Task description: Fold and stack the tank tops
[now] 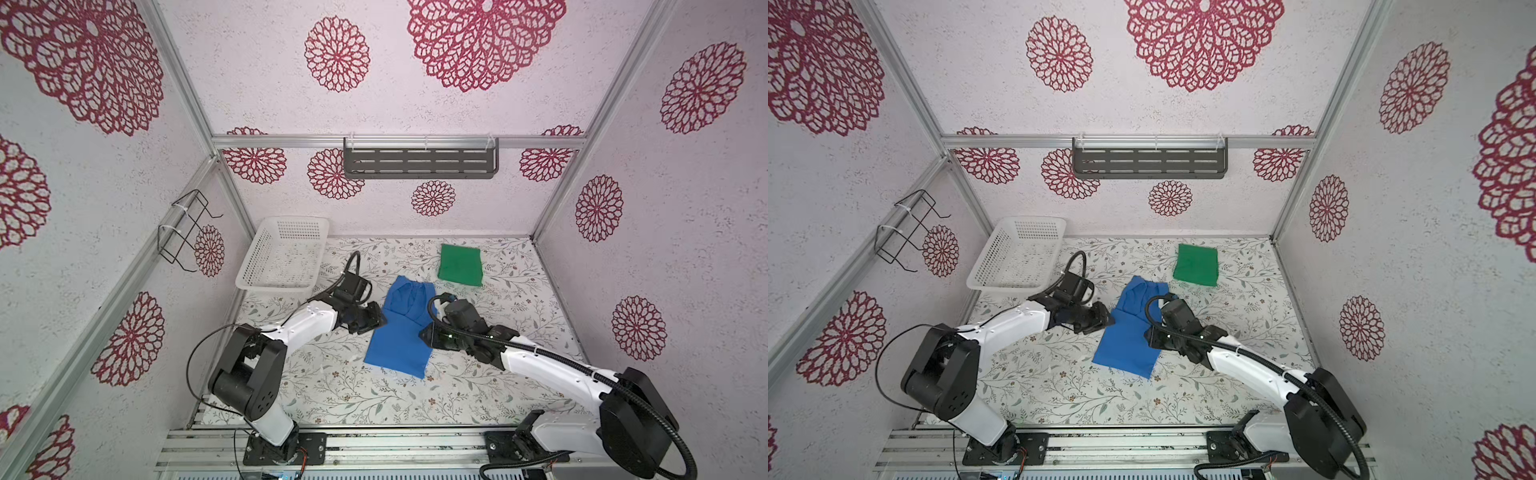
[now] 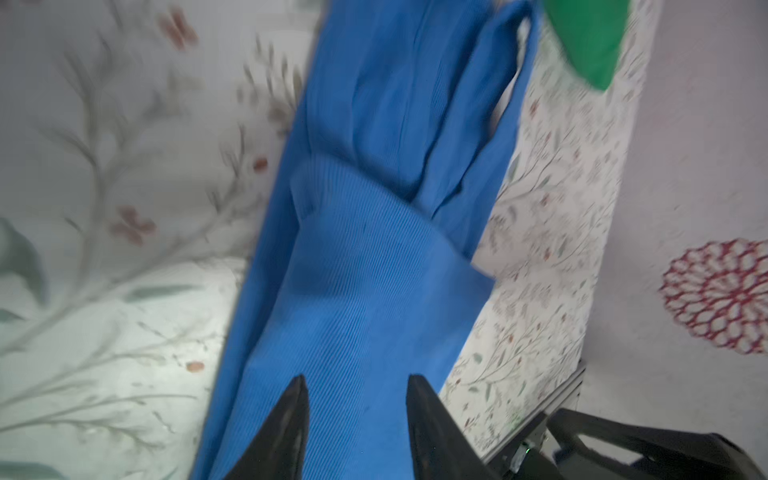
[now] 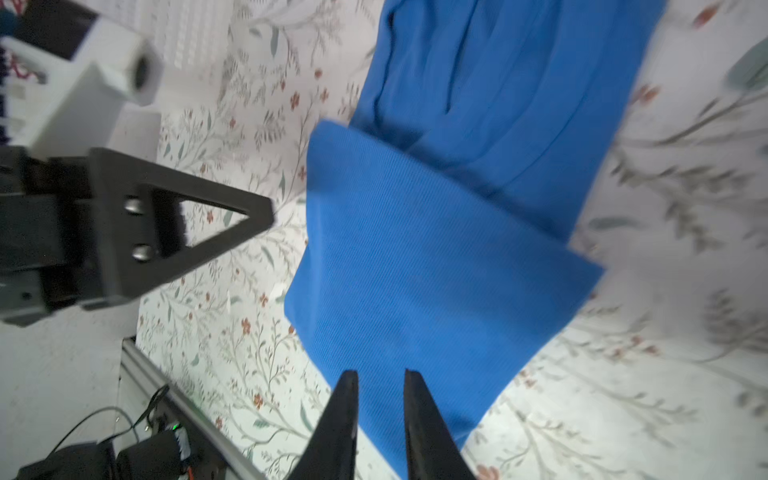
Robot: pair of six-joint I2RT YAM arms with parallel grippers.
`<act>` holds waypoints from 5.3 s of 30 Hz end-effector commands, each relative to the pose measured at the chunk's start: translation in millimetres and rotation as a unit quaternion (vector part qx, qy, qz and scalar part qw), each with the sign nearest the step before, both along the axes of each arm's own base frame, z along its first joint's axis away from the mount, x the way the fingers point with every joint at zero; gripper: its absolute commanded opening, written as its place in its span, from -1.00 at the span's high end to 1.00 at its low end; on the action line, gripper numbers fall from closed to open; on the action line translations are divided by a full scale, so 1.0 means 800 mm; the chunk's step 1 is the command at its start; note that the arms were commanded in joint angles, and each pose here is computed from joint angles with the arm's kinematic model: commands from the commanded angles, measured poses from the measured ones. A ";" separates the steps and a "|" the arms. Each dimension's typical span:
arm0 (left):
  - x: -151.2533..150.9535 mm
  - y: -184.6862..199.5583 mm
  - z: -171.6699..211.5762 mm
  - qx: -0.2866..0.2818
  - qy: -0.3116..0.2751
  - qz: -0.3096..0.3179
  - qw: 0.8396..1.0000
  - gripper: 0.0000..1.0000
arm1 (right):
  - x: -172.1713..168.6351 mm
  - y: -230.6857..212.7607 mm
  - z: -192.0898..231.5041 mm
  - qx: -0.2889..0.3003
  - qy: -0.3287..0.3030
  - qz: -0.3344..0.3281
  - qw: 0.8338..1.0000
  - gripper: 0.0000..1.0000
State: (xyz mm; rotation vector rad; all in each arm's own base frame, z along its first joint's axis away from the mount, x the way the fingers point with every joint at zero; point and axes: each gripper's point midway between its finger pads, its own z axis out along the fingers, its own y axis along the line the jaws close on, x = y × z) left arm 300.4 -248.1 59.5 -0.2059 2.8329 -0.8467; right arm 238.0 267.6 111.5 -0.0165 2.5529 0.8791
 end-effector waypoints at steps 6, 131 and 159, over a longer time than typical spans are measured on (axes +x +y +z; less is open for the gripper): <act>-0.053 0.007 -0.069 0.027 0.059 0.041 0.997 0.20 | -0.038 0.042 -0.059 0.024 0.059 -0.008 0.998 0.58; -0.134 0.064 0.088 0.026 -0.043 0.138 0.989 1.00 | -0.100 -0.046 0.021 -0.035 0.092 0.010 0.995 1.00; 0.105 0.064 0.100 0.036 -0.076 0.076 0.994 1.00 | 0.092 -0.060 0.028 -0.080 0.059 0.049 0.994 1.00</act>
